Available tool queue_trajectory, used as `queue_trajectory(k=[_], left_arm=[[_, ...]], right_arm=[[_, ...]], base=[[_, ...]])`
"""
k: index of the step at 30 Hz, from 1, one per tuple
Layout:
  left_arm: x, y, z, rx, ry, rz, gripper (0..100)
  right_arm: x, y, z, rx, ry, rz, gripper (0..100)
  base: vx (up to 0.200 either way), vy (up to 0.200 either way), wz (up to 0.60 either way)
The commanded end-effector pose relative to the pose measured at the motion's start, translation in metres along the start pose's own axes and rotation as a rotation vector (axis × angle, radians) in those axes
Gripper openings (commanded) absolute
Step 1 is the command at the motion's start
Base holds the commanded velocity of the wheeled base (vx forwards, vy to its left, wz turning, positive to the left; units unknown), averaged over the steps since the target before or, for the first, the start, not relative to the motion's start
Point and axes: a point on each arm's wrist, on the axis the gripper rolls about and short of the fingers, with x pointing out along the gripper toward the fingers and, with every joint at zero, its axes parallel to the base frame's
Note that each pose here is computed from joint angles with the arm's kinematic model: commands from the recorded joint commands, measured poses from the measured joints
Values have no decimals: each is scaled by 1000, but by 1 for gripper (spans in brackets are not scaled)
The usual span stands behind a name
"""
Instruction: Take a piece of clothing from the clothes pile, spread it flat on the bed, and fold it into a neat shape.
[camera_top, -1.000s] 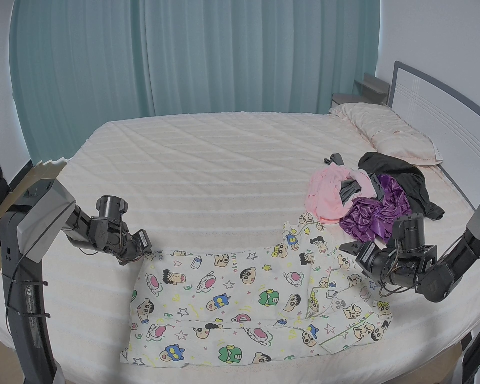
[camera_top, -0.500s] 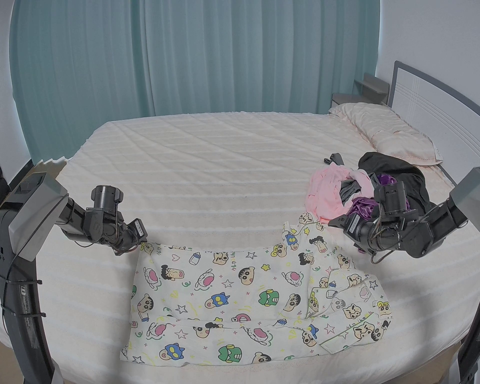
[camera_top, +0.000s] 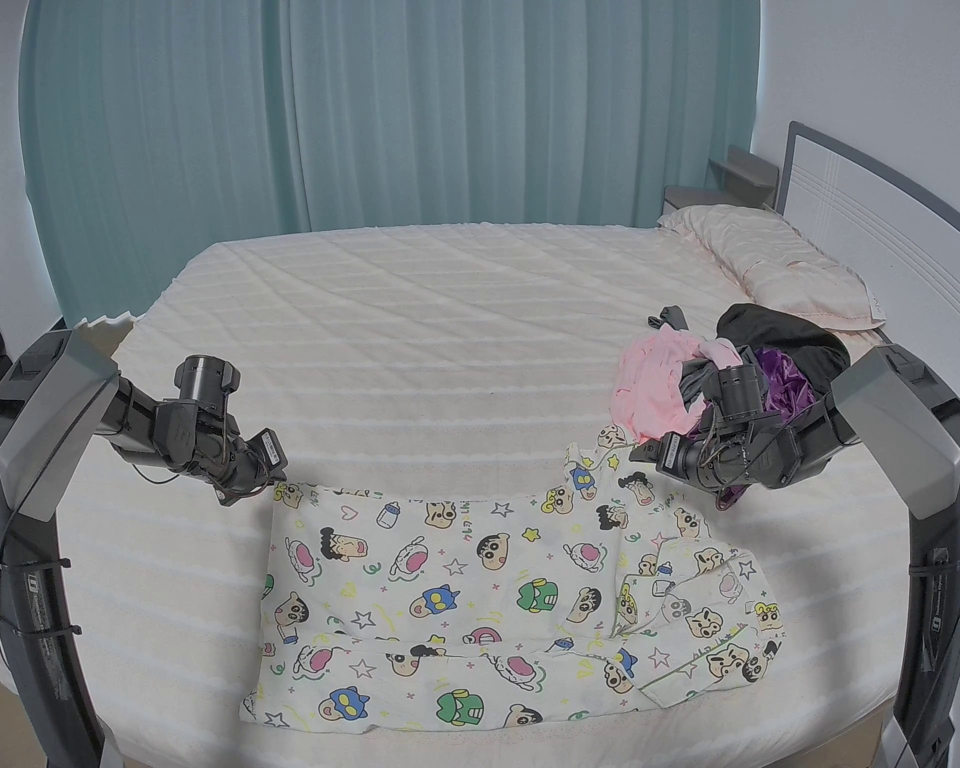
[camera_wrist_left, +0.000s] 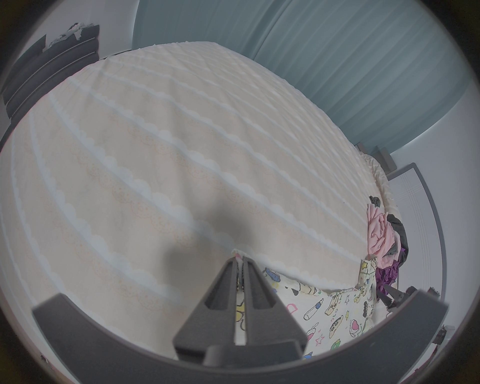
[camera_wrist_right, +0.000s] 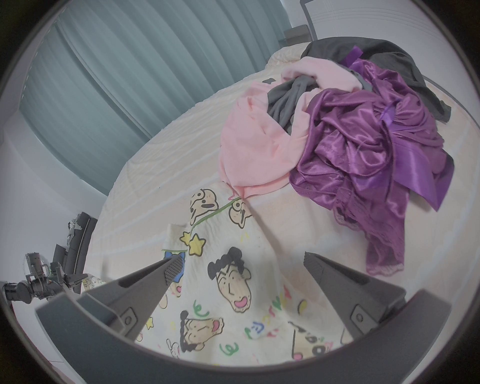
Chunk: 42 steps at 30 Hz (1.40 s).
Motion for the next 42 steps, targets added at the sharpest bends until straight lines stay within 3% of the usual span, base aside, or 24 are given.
queue_trajectory(k=[1, 16, 17, 29, 42], left_arm=[[-10, -5, 4, 5, -16, -11, 0], [-6, -4, 0, 4, 0, -4, 0], [-7, -4, 1, 3, -1, -3, 0], [-6, -4, 1, 3, -3, -3, 0], [-12, -7, 9, -19, -38, -19, 0]], right_arm=[[25, -7, -5, -6, 25, -9, 100], [60, 20, -10, -104, 44, 65, 100], [60, 20, -10, -104, 44, 65, 0], [43, 16, 4, -58, 23, 58, 0], [24, 25, 24, -8, -66, 97, 0]], base=[[0, 0, 0], [0, 0, 0], [0, 0, 0], [0, 0, 0], [0, 0, 0]])
